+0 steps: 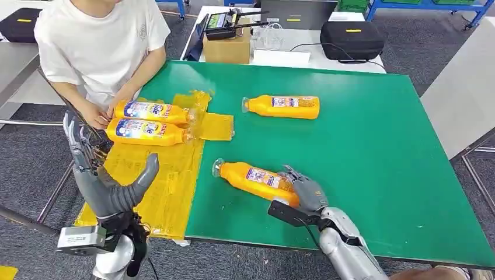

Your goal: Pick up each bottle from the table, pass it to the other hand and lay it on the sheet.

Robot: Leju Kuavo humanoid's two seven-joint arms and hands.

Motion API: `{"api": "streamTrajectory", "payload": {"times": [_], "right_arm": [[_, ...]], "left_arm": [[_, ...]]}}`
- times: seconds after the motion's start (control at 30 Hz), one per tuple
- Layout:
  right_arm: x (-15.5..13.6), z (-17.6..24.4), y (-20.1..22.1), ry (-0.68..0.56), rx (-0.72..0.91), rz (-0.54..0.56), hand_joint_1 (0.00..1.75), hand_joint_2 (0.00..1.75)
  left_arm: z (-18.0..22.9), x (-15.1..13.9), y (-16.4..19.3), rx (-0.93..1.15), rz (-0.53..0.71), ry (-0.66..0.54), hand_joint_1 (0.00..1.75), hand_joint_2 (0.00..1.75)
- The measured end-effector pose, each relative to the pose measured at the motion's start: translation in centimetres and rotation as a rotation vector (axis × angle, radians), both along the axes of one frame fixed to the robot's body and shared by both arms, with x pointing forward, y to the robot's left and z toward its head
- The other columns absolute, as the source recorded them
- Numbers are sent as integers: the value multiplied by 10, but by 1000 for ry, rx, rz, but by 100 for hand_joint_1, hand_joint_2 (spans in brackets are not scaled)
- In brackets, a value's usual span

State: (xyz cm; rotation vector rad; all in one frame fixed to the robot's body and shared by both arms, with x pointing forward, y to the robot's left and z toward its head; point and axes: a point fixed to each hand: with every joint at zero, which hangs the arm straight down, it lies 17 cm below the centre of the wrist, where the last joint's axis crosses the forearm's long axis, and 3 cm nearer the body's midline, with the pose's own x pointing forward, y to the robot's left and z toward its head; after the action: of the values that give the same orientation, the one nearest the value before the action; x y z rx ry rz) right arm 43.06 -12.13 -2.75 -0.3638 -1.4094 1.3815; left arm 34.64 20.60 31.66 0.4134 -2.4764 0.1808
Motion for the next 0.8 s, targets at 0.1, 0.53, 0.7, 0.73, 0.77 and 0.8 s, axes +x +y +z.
{"api": "streamTrajectory", "payload": {"times": [0.1,0.53,0.7,0.73,0.77,0.8], "right_arm": [[3,-2,-2,6,-15,7,175,175],[28,-31,-32,146,-265,0,175,175],[19,-25,-13,172,-72,30,175,175],[16,-22,-8,174,-2,24,175,175],[12,-18,-5,167,60,10,175,175],[11,-12,-1,143,117,-7,175,175]], "left_arm": [[-1,1,-1,2,-3,3,0,175],[-15,18,-19,49,-51,42,0,175],[-17,19,-19,31,-60,50,0,175],[-18,19,-18,21,-64,54,0,175],[-20,19,-18,14,-71,61,0,175],[-23,19,-18,7,-79,73,0,175]]}}
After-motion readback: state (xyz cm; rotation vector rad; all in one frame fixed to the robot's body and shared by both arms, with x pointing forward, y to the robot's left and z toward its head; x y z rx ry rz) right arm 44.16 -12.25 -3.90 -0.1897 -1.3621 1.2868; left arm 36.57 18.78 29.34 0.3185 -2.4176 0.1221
